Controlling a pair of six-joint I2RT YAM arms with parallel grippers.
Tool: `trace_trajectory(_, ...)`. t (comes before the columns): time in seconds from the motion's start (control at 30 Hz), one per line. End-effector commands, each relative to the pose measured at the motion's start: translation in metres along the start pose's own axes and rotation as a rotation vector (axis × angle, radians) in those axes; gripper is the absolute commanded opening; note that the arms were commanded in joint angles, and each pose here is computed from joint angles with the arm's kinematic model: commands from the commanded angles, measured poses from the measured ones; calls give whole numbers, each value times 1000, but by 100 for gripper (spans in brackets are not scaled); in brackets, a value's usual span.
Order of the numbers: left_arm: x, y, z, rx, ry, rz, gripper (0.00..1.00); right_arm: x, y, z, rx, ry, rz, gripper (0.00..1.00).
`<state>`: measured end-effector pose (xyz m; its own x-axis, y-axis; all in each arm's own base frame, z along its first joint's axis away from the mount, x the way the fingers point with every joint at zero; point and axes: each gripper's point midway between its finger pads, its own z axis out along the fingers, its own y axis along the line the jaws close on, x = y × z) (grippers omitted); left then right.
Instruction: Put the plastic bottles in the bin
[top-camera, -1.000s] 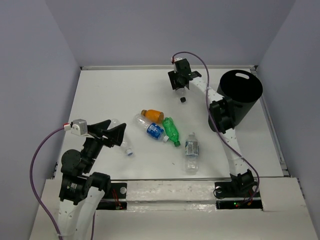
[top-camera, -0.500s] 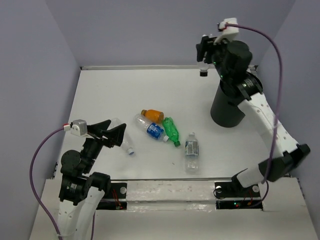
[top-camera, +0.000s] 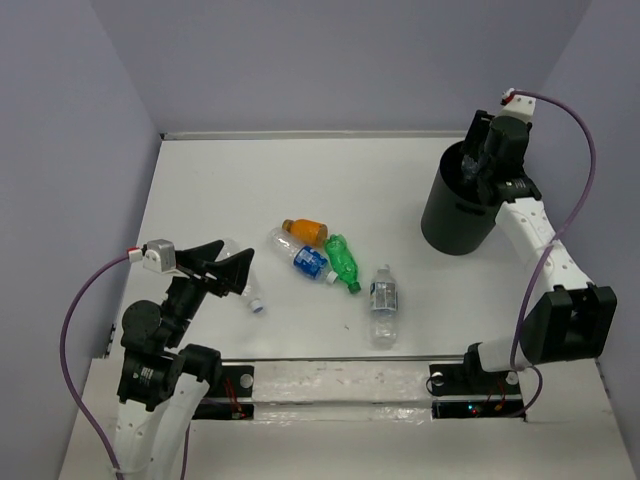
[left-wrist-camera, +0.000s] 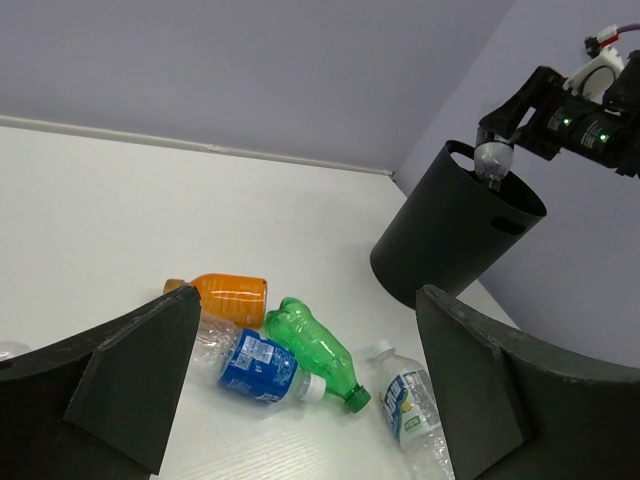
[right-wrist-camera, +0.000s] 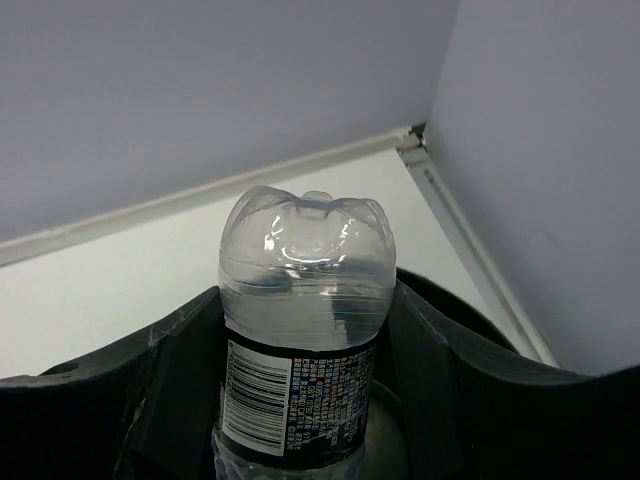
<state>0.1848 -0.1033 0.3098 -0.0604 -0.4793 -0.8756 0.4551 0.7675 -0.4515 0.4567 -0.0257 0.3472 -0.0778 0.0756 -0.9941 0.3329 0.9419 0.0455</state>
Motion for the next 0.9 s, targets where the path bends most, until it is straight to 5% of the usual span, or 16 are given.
trace_trajectory(0.0,-14,-12,-1,50,-42,26,99,-14,-1,-9,-16,-57,128,35)
trace_trajectory(0.07,-15,-12,-1,51,-44,27,99,-10,-8,-12,16,-58,146,41)
trace_trajectory(0.2,-14,-14,-1,58,-38,28,99,-7,-16,-24,29,-60,159,91)
trace_trajectory(0.3,-13,-14,-1,60,-35,27,99,-24,-12,-39,-17,-84,189,95)
trace_trajectory(0.5,-14,-13,-1,53,-42,26,99,-33,63,-104,-422,16,281,96)
trace_trajectory(0.67,-13,-11,0,44,-37,19,99,47,135,-207,-717,263,201,97)
trace_trajectory(0.87,-13,-12,0,51,-38,16,99,174,116,-270,-648,613,110,100)
